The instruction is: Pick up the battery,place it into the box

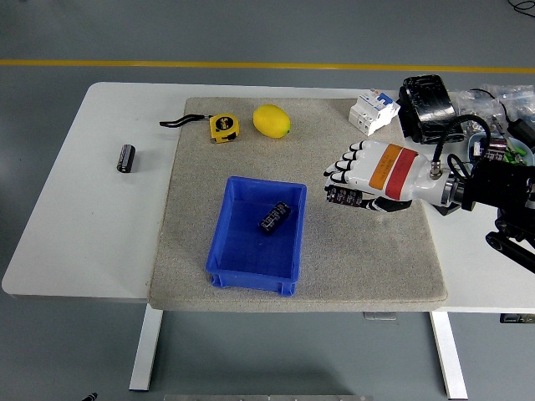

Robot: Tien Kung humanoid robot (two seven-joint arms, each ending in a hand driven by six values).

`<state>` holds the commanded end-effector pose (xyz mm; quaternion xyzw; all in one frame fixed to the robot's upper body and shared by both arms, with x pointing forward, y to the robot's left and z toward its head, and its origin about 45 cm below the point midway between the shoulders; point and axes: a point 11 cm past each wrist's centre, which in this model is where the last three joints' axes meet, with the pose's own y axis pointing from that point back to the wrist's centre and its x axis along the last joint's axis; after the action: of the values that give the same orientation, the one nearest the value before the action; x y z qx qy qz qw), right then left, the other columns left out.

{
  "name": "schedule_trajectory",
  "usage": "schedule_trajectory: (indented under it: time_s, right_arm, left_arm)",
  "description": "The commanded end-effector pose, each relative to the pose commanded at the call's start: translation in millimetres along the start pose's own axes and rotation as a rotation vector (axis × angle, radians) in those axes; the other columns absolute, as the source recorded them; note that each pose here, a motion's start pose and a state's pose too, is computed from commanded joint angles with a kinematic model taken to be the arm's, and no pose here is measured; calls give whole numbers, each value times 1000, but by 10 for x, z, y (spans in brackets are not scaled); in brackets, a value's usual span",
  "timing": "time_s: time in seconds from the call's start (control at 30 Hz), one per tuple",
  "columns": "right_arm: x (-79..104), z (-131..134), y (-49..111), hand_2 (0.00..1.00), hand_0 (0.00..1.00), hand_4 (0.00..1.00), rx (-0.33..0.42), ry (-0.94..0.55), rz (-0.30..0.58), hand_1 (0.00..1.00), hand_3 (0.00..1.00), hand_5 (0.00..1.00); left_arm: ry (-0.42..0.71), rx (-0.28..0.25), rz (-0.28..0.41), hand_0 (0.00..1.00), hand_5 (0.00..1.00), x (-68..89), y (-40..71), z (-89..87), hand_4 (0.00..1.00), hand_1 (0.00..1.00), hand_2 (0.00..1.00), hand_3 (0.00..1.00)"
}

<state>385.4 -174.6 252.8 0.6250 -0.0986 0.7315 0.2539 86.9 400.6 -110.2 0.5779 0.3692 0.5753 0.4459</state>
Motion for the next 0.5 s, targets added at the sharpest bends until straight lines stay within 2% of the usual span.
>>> schedule_trajectory:
  time_s: [0.13,0.27,0.5]
  right_arm:
    - [190,-152,-198,757,605,747,44,-38,50,645,535,46]
    - [302,-285,-380,757,605,747,70,-123,88,645,535,46]
    - [374,-471,-612,758,607,754,91,-304,117,645,537,53]
  left_arm:
    - [-5,0,4,538,952,20,-1,-5,822,552,625,713]
    - [-12,0,7,538,952,36,-1,0,822,552,625,713]
    - [-20,-6,10,537,951,55,2,28,822,551,625,712]
